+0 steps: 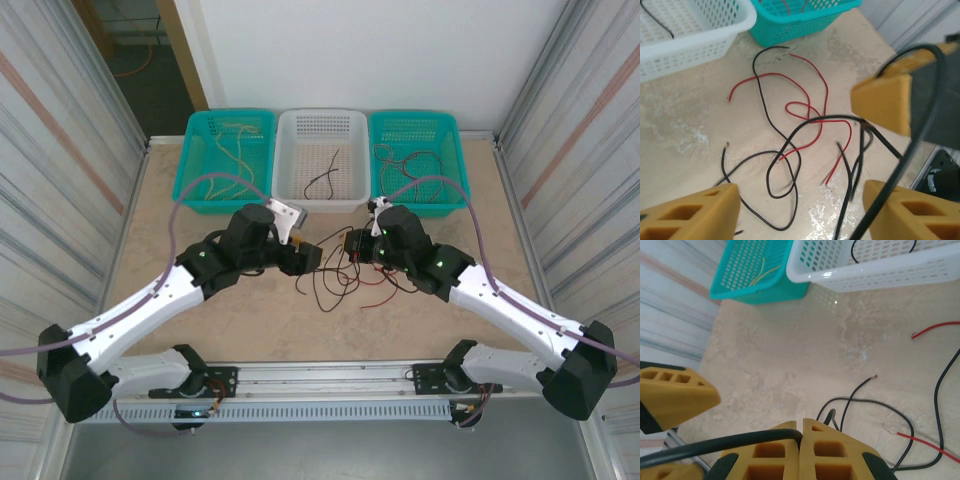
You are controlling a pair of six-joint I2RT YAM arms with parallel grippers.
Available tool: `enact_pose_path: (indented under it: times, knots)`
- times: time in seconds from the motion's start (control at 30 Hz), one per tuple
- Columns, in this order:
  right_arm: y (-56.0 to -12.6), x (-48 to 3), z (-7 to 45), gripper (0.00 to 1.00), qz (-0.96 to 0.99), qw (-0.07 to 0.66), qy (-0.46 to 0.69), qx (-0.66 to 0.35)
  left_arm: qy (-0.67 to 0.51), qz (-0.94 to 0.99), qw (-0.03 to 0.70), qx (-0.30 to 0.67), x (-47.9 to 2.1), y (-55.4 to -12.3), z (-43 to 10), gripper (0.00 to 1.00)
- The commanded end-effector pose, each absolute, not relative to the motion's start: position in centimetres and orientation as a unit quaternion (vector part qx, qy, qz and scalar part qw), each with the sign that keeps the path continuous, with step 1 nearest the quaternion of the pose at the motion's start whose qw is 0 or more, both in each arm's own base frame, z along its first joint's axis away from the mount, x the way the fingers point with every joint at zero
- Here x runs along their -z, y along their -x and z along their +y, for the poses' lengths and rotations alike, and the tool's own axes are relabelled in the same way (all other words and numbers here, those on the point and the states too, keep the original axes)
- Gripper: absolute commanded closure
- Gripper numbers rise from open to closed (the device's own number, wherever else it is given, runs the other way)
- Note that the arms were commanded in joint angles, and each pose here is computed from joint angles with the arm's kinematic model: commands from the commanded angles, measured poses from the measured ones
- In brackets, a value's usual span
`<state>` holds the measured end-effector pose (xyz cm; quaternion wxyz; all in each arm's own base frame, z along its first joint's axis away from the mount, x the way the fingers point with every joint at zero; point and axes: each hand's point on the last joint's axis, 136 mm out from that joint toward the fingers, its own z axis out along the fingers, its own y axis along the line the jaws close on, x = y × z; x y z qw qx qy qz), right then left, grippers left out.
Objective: Untangle the cables
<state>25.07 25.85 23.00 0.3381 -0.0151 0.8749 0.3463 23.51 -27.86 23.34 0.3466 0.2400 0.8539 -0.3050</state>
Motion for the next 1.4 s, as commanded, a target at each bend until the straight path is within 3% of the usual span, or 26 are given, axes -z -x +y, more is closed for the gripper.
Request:
enact_pose_path:
  times: [0.0,0.1,0.23,0.33,0.57,0.7,0.8,0.9,1.2,1.23,1.3,1.37]
  knots:
    - [-24.5,-24.1,25.7,0.99,0.869,0.349,0.032,-0.349,-0.255,0.835,0.359,0.329,-26.3,-23.7,-29.1,0.65]
    - [-24.3,-23.7,25.1,0.9,0.87,0.354,0.03,-0.342,-0.247,0.827,0.377,0.336,-28.5,-24.0,-29.3,1.0]
    - [-24.8,-20.7,23.3,0.6,0.889,0.335,-0.006,-0.313,-0.234,0.809,0.403,0.359,-33.1,-23.7,-29.0,1.0]
    - [-25.0,-17.4,22.4,0.45,0.904,0.309,-0.032,-0.294,-0.249,0.79,0.414,0.377,-37.0,-22.8,-28.9,1.0]
    - [-25.2,-12.3,21.5,0.46,0.92,0.261,-0.065,-0.284,-0.258,0.754,0.439,0.415,-43.4,-20.8,-28.1,1.0]
    - [-24.7,-15.2,23.1,0.41,0.888,0.293,-0.034,-0.353,-0.266,0.736,0.447,0.434,-45.7,-19.9,-27.9,1.0]
    - [-23.6,-19.3,24.2,0.27,0.834,0.346,0.004,-0.43,-0.266,0.722,0.451,0.452,-47.1,-19.3,-27.9,1.0]
    - [-22.8,-21.6,25.3,0.2,0.802,0.363,0.022,-0.473,-0.261,0.71,0.451,0.473,-48.2,-19.1,-28.2,1.0]
    - [-24.0,-18.3,30.4,0.16,0.82,0.327,0.05,-0.467,-0.27,0.684,0.449,0.507,-50.6,-18.5,-29.0,1.0]
    - [-24.0,-17.8,31.0,0.2,0.824,0.321,0.055,-0.463,-0.269,0.685,0.45,0.506,-50.5,-18.5,-29.1,1.0]
    - [-24.3,-16.2,32.1,0.42,0.836,0.299,0.055,-0.457,-0.269,0.687,0.448,0.505,-50.3,-18.7,-29.2,1.0]
    - [-24.7,-14.9,32.2,0.53,0.847,0.287,0.046,-0.446,-0.271,0.687,0.449,0.503,-50.4,-18.7,-29.2,1.0]
